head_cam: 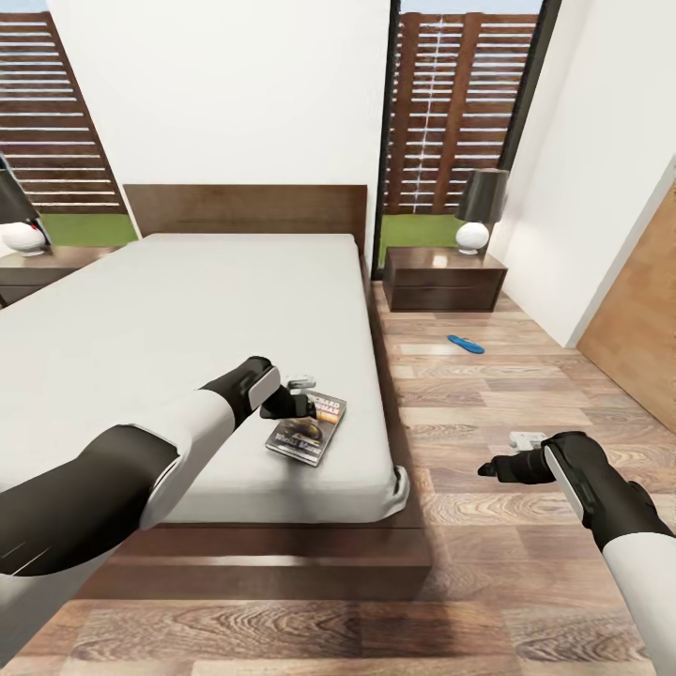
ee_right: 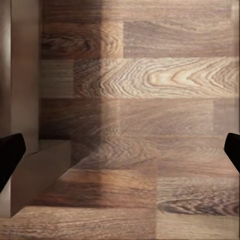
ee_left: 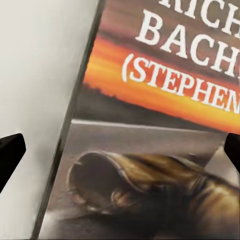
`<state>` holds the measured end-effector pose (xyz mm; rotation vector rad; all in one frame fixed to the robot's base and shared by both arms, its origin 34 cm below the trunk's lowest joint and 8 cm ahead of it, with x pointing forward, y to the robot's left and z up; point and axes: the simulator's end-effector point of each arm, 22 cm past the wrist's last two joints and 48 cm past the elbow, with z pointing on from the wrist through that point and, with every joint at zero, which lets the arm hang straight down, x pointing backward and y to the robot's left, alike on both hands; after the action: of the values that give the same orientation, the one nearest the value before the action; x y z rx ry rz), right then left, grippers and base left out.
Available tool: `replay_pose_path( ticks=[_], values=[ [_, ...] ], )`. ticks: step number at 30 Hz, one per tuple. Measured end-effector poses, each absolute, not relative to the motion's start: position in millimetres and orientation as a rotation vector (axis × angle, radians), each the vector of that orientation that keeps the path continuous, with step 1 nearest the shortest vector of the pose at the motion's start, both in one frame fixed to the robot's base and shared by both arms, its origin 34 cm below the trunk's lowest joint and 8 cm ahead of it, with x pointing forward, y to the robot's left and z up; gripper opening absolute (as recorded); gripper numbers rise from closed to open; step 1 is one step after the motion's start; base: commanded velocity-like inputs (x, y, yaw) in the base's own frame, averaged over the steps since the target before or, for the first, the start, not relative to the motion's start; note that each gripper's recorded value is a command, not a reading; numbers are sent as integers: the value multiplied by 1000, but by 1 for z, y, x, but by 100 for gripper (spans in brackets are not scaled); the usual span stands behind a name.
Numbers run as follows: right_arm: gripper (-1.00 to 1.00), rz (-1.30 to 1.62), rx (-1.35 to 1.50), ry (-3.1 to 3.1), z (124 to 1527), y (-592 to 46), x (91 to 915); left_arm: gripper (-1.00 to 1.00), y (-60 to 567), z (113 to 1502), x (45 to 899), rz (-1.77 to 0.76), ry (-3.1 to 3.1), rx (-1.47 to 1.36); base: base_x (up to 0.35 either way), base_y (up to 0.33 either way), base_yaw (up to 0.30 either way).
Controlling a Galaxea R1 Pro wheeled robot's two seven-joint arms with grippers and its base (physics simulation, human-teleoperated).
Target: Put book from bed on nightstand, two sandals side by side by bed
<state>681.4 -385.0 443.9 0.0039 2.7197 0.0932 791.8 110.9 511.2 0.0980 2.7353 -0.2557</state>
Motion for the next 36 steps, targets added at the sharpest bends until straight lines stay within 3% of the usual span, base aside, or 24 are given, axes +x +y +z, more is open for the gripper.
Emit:
replay_pose_path(
  ticks=[36],
  values=[
    [100,94,3,2720,444,-384,681,100,109,510,790,-256,2740,101,0,-18,0]
  ],
)
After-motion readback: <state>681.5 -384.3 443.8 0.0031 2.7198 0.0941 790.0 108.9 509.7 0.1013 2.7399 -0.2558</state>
